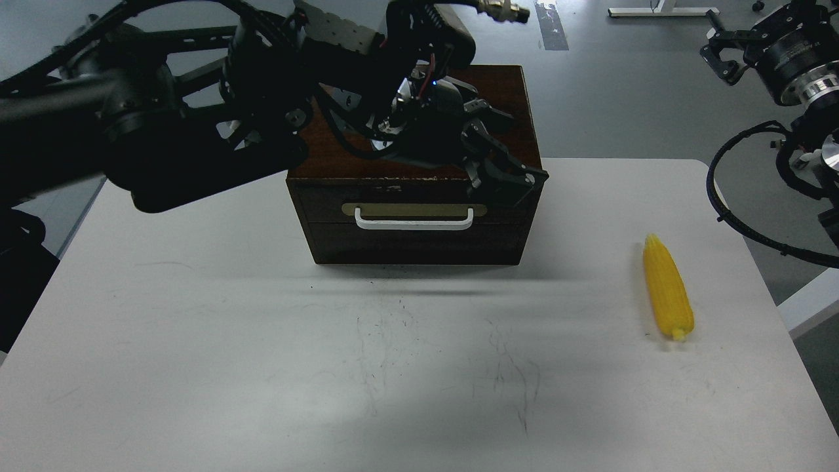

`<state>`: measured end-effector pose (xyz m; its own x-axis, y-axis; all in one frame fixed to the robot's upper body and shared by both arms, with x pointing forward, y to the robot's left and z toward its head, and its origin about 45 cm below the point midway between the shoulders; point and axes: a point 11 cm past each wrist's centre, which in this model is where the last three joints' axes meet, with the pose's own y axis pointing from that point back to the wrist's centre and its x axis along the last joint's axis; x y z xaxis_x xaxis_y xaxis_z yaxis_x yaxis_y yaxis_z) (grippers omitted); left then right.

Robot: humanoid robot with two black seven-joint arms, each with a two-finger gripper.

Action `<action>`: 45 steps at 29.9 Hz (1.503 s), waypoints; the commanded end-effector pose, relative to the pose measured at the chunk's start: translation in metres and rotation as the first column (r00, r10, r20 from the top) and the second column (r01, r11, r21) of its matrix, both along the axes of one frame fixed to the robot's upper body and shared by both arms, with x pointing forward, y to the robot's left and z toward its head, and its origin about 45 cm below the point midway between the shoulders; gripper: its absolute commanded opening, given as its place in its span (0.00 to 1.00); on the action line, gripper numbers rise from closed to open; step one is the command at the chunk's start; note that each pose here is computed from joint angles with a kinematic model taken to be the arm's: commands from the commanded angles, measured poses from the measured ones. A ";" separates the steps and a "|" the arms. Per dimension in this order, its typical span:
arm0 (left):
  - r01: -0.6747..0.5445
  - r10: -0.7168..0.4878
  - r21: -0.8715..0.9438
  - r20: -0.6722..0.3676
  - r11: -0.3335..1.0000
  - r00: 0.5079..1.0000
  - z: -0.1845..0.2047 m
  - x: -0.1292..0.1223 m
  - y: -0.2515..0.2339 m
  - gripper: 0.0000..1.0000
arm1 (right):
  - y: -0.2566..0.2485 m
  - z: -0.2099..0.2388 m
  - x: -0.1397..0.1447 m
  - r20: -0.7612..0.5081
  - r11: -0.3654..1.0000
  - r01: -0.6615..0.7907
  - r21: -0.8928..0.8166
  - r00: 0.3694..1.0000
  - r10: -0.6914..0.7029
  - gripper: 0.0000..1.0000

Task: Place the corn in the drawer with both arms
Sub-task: 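Reach the left gripper down to the white drawer handle, then grasp the white drawer handle with the left gripper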

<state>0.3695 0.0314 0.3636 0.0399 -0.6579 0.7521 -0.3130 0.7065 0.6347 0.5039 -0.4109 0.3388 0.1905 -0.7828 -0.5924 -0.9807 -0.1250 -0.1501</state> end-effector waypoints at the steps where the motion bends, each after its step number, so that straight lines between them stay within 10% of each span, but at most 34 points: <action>1: 0.054 -0.059 0.093 0.046 0.994 0.997 -0.015 -0.004 -0.001 0.84 | 0.000 0.000 0.000 0.000 1.000 0.001 0.000 1.000 -0.001 1.00; 45: -0.007 0.004 0.331 0.008 0.944 1.000 -0.092 0.011 0.053 0.84 | -0.006 -0.069 -0.022 -0.139 1.000 0.002 -0.023 0.990 -0.005 1.00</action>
<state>0.3777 0.0821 0.2730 0.0324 -0.8680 0.4955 -0.3133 0.4619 0.8297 0.4815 -0.4164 0.2691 0.1045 -0.7976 -0.5941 -0.9921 -0.1249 -0.0068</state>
